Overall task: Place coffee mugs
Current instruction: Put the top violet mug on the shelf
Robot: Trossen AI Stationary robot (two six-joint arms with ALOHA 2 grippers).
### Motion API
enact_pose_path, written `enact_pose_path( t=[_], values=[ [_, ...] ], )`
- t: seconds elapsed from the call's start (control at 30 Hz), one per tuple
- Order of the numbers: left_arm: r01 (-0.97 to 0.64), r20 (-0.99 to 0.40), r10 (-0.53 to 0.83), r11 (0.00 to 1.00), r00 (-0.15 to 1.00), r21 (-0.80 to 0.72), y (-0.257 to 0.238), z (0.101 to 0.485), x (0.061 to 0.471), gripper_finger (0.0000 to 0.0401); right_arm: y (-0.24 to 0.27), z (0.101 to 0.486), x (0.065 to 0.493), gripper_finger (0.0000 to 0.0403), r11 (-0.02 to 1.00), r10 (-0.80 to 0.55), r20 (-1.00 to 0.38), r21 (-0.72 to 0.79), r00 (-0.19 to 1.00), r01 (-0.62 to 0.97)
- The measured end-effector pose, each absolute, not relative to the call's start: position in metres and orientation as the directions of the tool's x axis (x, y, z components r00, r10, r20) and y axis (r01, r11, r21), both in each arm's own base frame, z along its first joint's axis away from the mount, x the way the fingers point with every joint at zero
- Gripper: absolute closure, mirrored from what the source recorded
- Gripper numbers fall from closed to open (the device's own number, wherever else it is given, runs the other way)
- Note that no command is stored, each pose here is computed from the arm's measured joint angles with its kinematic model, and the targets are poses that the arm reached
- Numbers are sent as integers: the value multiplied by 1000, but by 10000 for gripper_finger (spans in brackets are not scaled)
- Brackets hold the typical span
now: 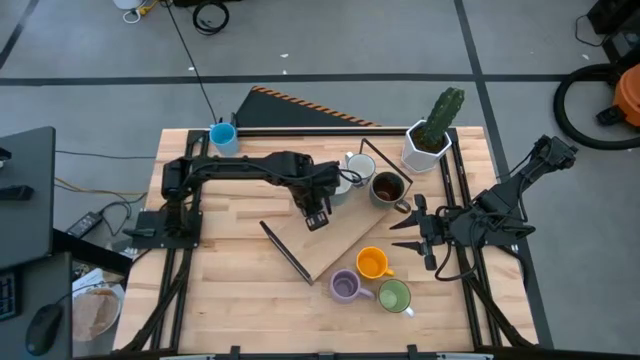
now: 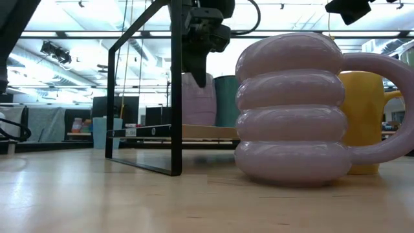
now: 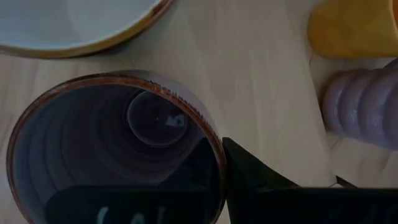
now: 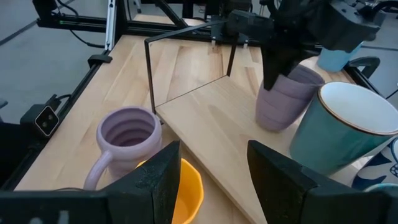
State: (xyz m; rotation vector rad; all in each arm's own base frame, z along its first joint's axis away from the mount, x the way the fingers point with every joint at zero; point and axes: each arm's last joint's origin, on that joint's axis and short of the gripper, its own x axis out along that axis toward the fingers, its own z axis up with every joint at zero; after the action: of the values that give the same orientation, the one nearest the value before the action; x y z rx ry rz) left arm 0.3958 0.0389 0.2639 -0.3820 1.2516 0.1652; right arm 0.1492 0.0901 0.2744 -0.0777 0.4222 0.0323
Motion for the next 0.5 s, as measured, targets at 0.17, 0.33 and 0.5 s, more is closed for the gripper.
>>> enact_pose_path(
  t=[0.17, 0.33, 0.5],
  values=[
    [-324, -946, -73, 929, 317, -181, 39, 264, 396, 355, 90, 275, 149, 212, 997, 16, -410, -64, 912, -46],
    [-320, -935, -35, 934, 354, -156, 38, 265, 400, 305, 90, 275, 149, 212, 997, 20, -410, -62, 912, -49],
    [-308, -934, -45, 938, 353, -161, 35, 265, 401, 284, 90, 275, 149, 212, 997, 20, -410, -62, 912, -50]
  ],
)
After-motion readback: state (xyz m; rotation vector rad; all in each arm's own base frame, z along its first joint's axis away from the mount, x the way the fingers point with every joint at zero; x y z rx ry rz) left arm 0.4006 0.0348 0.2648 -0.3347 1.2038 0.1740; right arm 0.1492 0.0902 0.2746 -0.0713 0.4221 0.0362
